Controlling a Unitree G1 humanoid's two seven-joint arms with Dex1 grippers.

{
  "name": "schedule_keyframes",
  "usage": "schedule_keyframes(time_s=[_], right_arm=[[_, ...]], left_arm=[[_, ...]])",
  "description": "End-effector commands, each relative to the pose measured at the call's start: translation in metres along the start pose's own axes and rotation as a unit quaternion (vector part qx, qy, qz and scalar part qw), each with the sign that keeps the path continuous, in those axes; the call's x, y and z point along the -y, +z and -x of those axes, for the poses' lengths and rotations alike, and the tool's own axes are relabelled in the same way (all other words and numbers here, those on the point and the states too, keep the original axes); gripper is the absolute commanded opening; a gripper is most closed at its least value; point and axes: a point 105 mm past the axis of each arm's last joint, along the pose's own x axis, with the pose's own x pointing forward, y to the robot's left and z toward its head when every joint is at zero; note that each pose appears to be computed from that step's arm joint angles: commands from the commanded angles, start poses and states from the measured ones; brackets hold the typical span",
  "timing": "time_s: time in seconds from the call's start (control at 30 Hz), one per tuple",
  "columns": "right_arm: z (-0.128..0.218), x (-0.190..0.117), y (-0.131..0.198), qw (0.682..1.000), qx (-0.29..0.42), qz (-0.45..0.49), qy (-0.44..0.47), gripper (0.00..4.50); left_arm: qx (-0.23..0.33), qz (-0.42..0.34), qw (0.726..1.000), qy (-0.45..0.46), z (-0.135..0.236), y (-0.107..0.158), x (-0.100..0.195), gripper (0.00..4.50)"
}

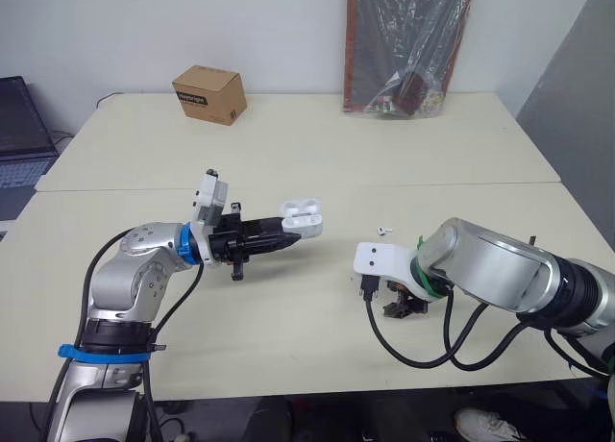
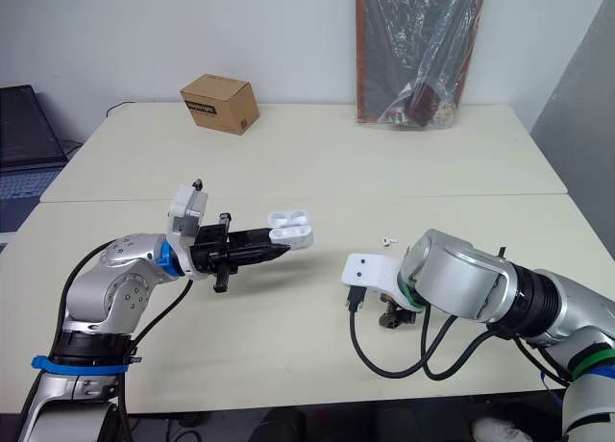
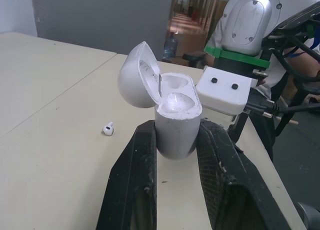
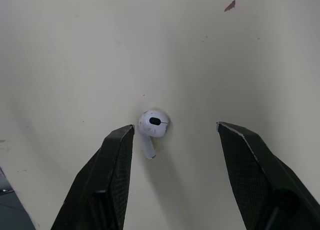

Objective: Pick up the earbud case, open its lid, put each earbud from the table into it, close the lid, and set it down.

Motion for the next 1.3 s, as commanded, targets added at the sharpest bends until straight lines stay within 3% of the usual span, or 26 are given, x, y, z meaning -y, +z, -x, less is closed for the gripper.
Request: schedule_keyframes(time_s=[0.03,1.03,1.13,1.2,1.3], right_arm=[[0.001,0.000,0.002,1.000,0.003,0.000,-0.004,2.73],[-0.007,-0.009,-0.002,1.000,0.001,-0.028,0.001,2.73],[-0.006,-0.009,-0.003,1.000,-0.001,-0.028,-0.002,2.12],[-0.006,-0.009,-0.003,1.000,-0.002,-0.028,-0.003,1.47],[-0.006,-0.009,-0.002,1.000,-0.002,-0.028,-0.003,1.47]], left_arm=[[0.001,-0.019,1.000,-0.012,-0.003,0.010,0.004,0.82],[-0.017,-0.010,1.000,-0.018,-0.002,0.011,0.001,0.82],[-0.015,-0.010,1.000,-0.018,-0.002,0.011,0.001,0.82],[-0.015,-0.010,1.000,-0.017,-0.002,0.010,0.001,0.82],[-0.015,-0.011,1.000,-0.016,-0.001,0.010,0.001,0.82]])
